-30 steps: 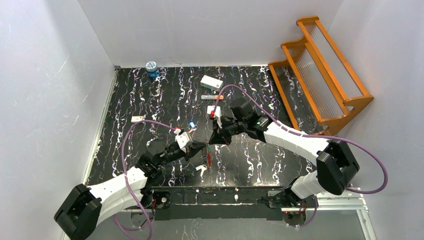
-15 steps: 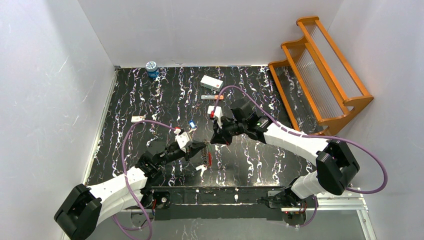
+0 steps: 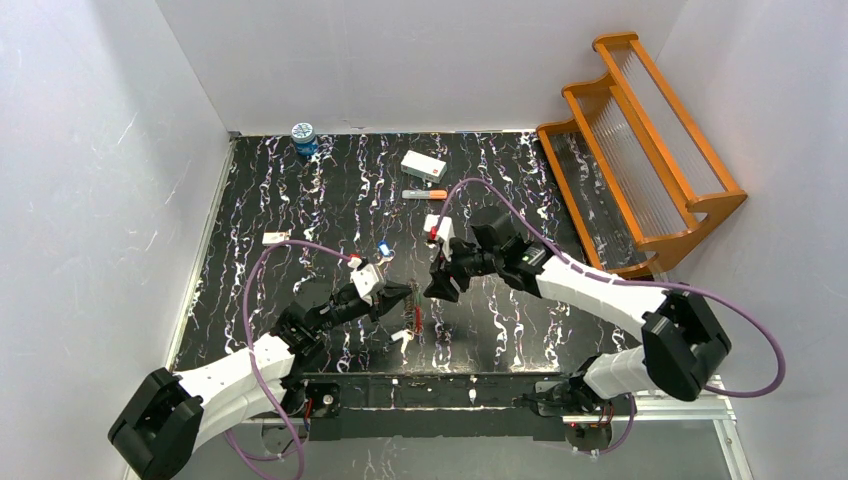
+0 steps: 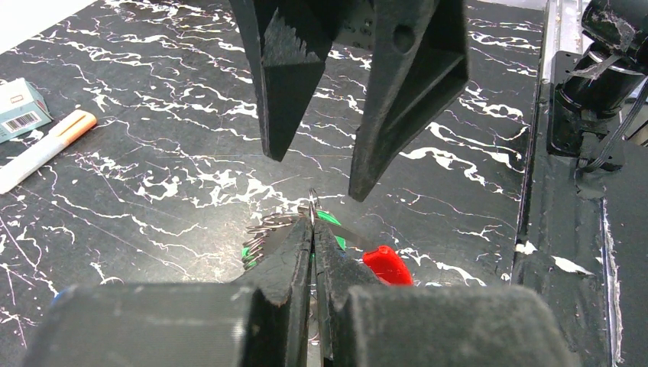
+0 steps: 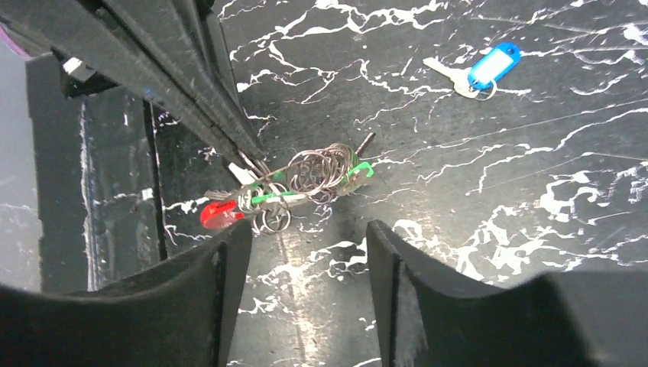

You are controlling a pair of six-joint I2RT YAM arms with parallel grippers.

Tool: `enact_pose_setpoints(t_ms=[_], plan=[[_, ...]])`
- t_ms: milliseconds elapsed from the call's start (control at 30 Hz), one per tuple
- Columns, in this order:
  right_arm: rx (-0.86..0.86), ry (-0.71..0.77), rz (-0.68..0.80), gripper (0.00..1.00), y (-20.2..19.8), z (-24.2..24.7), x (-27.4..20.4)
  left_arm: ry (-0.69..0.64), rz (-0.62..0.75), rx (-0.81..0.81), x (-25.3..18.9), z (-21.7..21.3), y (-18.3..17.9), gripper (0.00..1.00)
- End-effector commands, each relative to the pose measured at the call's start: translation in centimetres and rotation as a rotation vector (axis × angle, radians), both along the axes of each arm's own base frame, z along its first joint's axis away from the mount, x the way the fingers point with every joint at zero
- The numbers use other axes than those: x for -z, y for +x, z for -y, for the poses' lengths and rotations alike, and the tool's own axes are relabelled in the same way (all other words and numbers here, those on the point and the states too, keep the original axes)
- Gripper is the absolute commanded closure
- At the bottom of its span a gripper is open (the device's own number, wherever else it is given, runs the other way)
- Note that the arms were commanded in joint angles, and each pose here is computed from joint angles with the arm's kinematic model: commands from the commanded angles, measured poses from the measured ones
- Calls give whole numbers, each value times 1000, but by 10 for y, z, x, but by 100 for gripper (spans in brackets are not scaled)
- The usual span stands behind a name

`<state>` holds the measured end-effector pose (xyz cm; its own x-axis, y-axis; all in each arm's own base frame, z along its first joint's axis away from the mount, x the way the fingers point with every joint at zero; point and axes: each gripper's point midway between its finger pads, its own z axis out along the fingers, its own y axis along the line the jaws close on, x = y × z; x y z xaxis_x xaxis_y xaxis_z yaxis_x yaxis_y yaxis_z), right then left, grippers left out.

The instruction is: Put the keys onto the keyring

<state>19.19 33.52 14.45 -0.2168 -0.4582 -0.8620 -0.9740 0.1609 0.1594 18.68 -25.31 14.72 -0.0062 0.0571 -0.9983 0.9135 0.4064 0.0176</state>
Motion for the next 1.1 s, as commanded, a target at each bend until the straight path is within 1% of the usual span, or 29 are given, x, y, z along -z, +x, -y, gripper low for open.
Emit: enact_pose_setpoints(t_ms=[0,33,67,100,200,367,600,700,800,900,967,1067], plan=[[-7,126,140,28,6,-6,-38,-16,35,23,-7,1,-5,100],[-21,134,149,19,4,-6,-40,-16,37,24,-7,1,-5,100],[-25,146,160,8,3,-5,-43,-15,38,24,-7,1,-5,100],[-24,165,172,3,2,-5,-47,-16,42,23,-7,1,-5,100],[45,229,216,1,10,-3,-57,-19,49,25,-9,0,-5,100],[60,315,339,1,8,6,-70,-25,62,36,-12,0,-8,100],[-80,390,471,1,-15,10,-73,-33,89,80,-17,2,-15,100],[-171,402,498,4,-26,7,-67,-37,101,107,-20,4,-20,100],[-205,412,493,15,-29,3,-64,-42,109,124,-22,5,-22,100],[-228,391,475,23,-27,-2,-57,-43,114,134,-24,5,-24,100],[-244,379,463,31,-26,-5,-55,-43,110,138,-23,6,-24,100],[-270,372,446,39,-26,-10,-52,-42,107,142,-23,6,-24,100]])
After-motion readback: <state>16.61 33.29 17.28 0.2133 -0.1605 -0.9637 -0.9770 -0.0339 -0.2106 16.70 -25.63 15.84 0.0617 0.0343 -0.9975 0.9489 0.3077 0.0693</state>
